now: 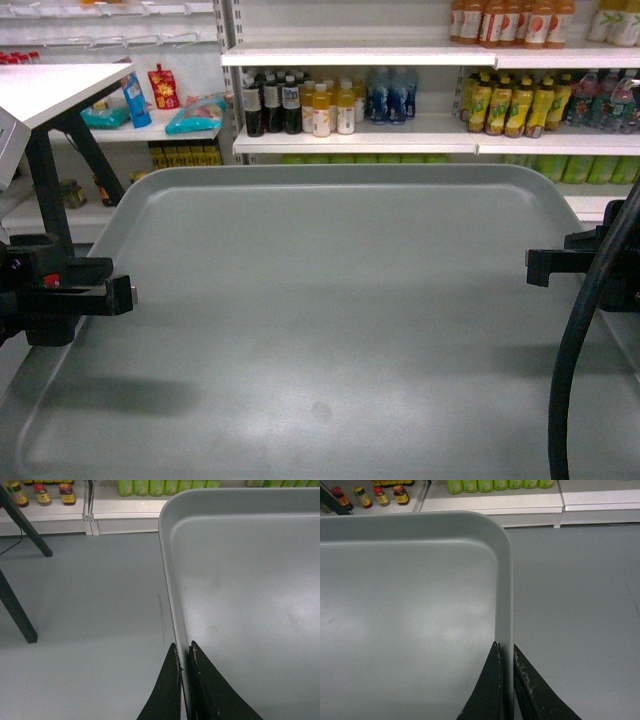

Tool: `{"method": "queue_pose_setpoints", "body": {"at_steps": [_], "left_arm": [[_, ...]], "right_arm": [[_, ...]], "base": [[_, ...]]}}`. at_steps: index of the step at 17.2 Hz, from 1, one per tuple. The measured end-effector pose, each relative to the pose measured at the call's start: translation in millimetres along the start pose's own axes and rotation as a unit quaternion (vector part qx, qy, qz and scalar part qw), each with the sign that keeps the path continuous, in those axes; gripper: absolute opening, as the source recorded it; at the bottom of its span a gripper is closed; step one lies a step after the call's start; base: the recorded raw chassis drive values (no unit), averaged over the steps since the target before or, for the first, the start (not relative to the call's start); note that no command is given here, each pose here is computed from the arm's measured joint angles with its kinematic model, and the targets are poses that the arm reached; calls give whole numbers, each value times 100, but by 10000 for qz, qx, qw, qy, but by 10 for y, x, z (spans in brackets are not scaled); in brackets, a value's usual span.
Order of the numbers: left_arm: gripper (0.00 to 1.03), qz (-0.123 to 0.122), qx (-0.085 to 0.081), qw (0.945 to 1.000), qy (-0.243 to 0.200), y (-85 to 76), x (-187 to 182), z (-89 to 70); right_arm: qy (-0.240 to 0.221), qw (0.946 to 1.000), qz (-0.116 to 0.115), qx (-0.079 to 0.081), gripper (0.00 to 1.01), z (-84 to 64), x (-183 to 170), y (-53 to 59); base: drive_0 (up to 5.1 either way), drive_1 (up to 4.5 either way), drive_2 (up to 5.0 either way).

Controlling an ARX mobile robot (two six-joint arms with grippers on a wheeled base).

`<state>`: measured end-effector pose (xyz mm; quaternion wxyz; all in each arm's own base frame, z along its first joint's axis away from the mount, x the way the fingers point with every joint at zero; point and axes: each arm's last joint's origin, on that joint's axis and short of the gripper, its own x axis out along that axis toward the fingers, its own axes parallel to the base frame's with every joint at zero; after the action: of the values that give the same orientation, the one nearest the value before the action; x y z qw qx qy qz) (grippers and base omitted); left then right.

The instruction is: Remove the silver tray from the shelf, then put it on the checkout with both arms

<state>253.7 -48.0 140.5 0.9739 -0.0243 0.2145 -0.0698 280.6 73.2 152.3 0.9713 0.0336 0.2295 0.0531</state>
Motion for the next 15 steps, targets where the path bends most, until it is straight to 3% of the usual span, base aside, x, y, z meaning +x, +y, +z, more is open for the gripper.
{"method": "queue_pose_setpoints", "body": {"at_steps": [3,15], "left_arm": [[3,-18,6,10000,-6,-8,0,1],[3,-11,1,10000,5,-1,0,-1]], "right_arm": [[4,10000,-7,9,3,1,2,-14],[25,10000,1,9,3,-3,2,-14]], "base": [[-4,-424,415],[-470,276,276]]}}
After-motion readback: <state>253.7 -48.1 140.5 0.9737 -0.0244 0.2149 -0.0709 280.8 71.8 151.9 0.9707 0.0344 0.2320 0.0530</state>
